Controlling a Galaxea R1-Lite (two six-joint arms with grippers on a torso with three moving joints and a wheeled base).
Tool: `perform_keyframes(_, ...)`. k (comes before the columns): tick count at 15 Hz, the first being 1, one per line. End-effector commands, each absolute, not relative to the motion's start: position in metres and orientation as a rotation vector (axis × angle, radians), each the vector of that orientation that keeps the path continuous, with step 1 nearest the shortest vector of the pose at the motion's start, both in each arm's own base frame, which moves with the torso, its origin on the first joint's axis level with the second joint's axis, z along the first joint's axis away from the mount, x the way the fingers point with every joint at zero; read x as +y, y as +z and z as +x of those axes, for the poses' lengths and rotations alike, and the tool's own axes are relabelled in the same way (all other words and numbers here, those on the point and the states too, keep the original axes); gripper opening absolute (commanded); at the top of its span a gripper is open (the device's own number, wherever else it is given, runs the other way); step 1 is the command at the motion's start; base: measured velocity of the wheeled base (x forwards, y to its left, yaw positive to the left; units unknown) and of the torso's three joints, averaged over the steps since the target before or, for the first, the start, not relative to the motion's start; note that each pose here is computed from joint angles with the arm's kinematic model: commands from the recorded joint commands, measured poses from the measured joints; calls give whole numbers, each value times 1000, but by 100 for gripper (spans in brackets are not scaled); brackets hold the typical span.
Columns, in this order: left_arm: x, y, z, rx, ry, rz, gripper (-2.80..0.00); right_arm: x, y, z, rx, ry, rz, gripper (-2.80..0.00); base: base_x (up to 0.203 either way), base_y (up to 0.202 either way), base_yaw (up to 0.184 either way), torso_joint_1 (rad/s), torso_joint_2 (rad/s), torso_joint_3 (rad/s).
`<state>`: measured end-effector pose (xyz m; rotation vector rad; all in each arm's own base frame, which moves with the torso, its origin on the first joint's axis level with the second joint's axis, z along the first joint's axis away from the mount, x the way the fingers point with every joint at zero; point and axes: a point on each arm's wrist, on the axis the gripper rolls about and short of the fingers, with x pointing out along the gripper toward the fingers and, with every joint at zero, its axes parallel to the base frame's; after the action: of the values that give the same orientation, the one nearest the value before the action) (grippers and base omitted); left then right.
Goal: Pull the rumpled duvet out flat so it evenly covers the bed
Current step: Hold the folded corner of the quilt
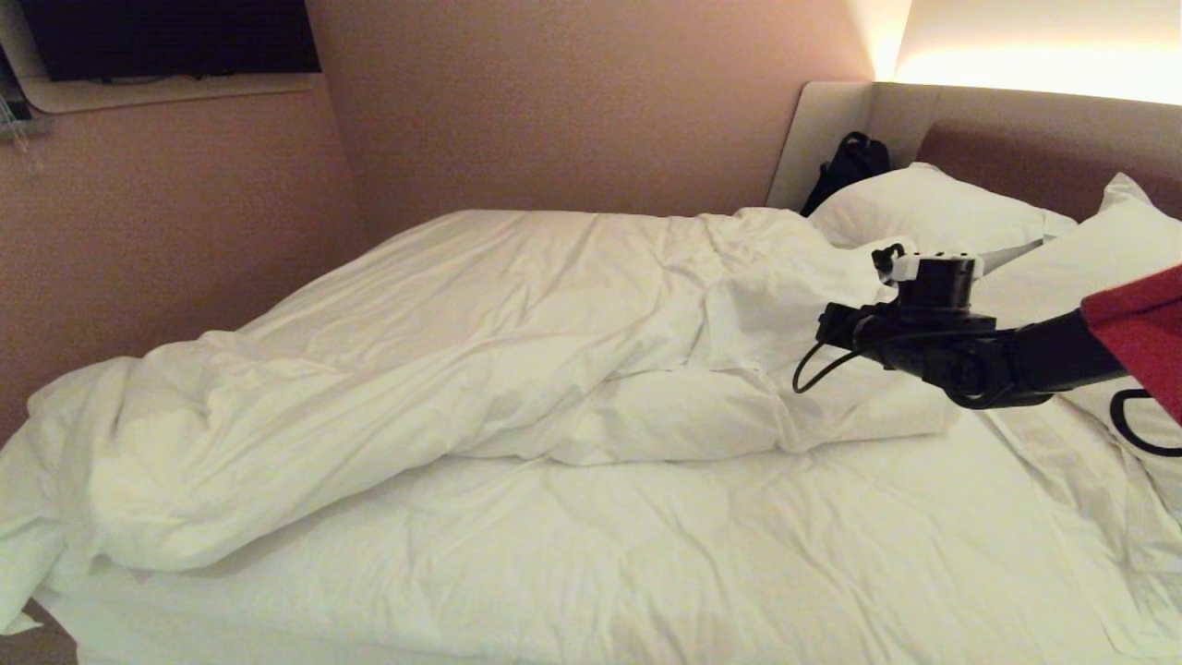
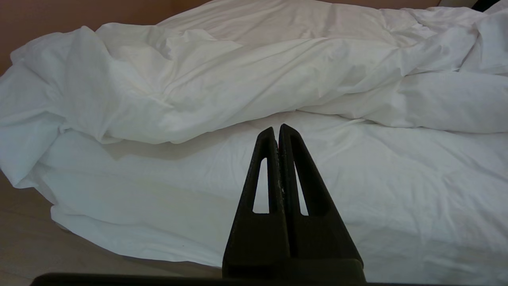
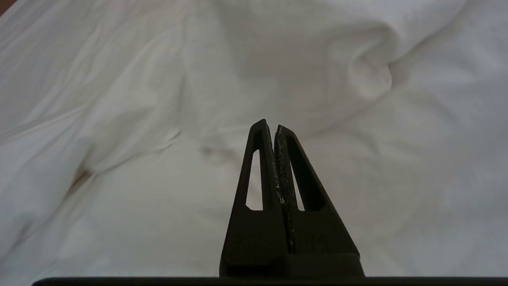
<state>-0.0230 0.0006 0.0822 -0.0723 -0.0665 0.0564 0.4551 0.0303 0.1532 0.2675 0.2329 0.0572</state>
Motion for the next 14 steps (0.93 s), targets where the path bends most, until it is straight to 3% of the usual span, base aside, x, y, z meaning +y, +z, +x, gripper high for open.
perform_keyframes(1,1,82,-23,-67,57,-73,-280,31,131,472,250,29,261,-280,0,0,0,0,0,0)
perform_keyframes(7,1,82,-23,-67,57,-73,-280,38,95,502,255,-57,170,-280,0,0,0,0,0,0)
perform_keyframes(13,1,82,-23,-67,57,-73,-280,40,87,515,253,-91,149,-280,0,0,0,0,0,0)
perform_keyframes(14,1,82,-23,-67,57,-73,-280,40,85,517,251,-95,148,0,0,0,0,0,0,0)
